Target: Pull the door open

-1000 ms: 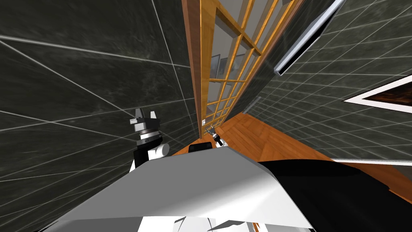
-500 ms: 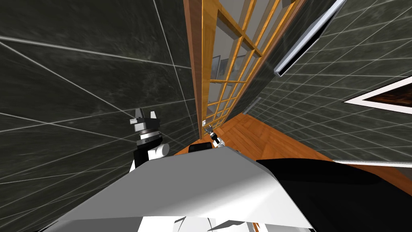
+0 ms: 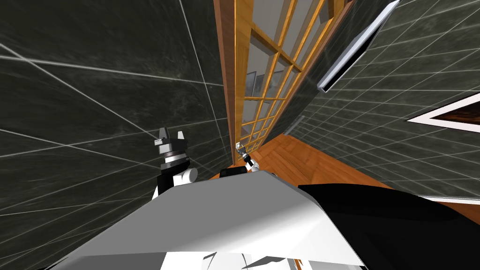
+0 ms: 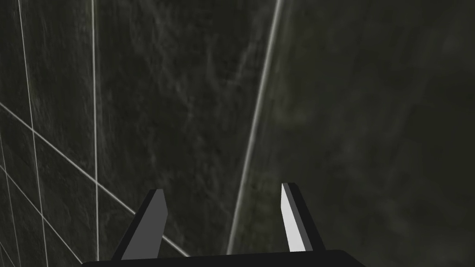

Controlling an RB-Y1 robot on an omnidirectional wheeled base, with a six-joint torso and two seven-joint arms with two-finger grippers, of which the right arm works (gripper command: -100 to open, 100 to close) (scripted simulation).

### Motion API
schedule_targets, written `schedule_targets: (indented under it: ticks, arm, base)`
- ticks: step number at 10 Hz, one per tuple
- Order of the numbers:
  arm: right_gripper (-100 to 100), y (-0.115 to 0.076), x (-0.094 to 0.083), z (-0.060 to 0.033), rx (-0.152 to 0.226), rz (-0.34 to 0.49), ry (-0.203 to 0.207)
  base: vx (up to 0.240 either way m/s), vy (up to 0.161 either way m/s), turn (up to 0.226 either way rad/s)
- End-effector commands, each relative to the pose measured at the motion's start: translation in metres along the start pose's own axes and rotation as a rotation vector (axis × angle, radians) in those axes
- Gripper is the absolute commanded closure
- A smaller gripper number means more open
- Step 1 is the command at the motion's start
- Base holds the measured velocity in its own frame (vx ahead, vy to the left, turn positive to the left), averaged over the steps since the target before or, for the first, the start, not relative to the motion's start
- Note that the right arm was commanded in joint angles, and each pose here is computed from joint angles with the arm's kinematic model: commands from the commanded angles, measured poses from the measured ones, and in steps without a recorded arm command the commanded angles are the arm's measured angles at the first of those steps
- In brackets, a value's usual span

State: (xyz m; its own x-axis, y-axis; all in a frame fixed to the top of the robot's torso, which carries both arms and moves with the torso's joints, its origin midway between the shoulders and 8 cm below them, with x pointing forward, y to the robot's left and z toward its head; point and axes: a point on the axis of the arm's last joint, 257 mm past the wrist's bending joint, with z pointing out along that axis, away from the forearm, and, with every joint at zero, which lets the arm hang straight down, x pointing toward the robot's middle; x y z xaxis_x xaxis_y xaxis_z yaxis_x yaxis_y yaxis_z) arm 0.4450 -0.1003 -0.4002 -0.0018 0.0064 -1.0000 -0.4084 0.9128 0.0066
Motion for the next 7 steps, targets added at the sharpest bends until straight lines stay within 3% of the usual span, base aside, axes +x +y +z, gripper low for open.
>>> schedule_targets:
  ticks: [1,6,7]
  arm:
    - [100,0.0,0.0,-0.0003,0.0,0.0,0.0]
    - [100,0.0,0.0,-0.0003,0.0,0.0,0.0]
    - [-100,-0.014,0.001,-0.0054,0.006,-0.009,0.004]
  base:
    - [-0.056,-0.02,0.023]
    - [-0.007,-0.001,-0.002]
    - [-0.162,0.019,-0.035]
